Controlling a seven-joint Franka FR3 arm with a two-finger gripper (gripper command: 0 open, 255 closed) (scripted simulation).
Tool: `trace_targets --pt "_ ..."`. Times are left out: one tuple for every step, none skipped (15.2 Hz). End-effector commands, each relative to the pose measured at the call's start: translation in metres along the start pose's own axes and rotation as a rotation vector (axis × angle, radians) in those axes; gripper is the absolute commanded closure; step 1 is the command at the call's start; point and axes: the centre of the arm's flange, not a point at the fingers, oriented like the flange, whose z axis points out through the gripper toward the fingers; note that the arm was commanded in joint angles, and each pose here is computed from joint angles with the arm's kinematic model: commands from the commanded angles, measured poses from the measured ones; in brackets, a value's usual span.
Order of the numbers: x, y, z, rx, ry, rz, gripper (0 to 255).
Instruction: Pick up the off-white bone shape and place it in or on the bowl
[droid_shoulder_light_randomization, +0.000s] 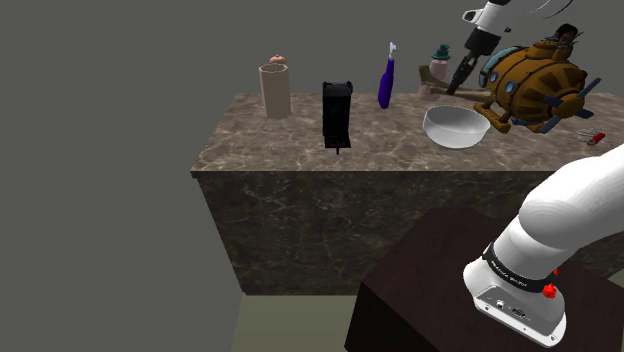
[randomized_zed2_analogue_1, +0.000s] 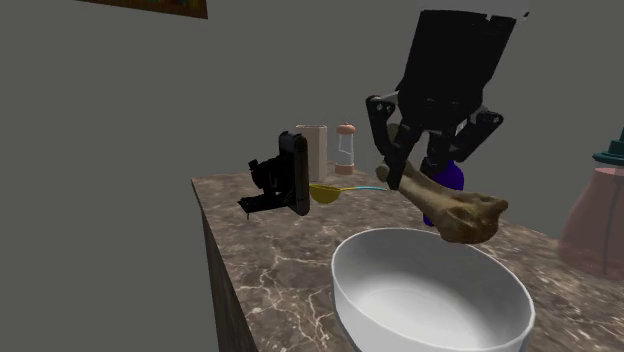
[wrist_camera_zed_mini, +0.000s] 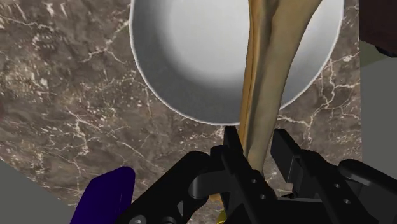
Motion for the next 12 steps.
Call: trace_targets --pt "-0.027 -0.002 -0.006 0.0 0.0 -0.001 255" --pt "-0.04 -0.001 -0.01 0.0 0.0 -0.001 255" --pt "-0.048 0.0 -0.012 0.0 0.0 -0.001 255" --pt "-0.05 0.0 -0.007 0.0 0.0 -0.001 255" --pt "-0.051 0.001 -0.002 0.0 0.0 -0.001 255" --pt "-0.052 0.001 0.004 0.0 0.0 -0.001 255" --pt "-0.053 0.002 0.009 0.0 0.0 -0.001 255" --pt "-0.055 0.002 0.014 0.0 0.0 -0.001 255" --pt "-0.056 0.003 0.019 0.0 0.0 -0.001 255" --pt "-0.057 0.003 0.024 0.0 0.0 -0.001 255" --pt "-0.059 0.004 0.029 0.0 0.0 -0.001 255" --pt "-0.06 0.004 0.034 0.0 0.0 -0.001 255"
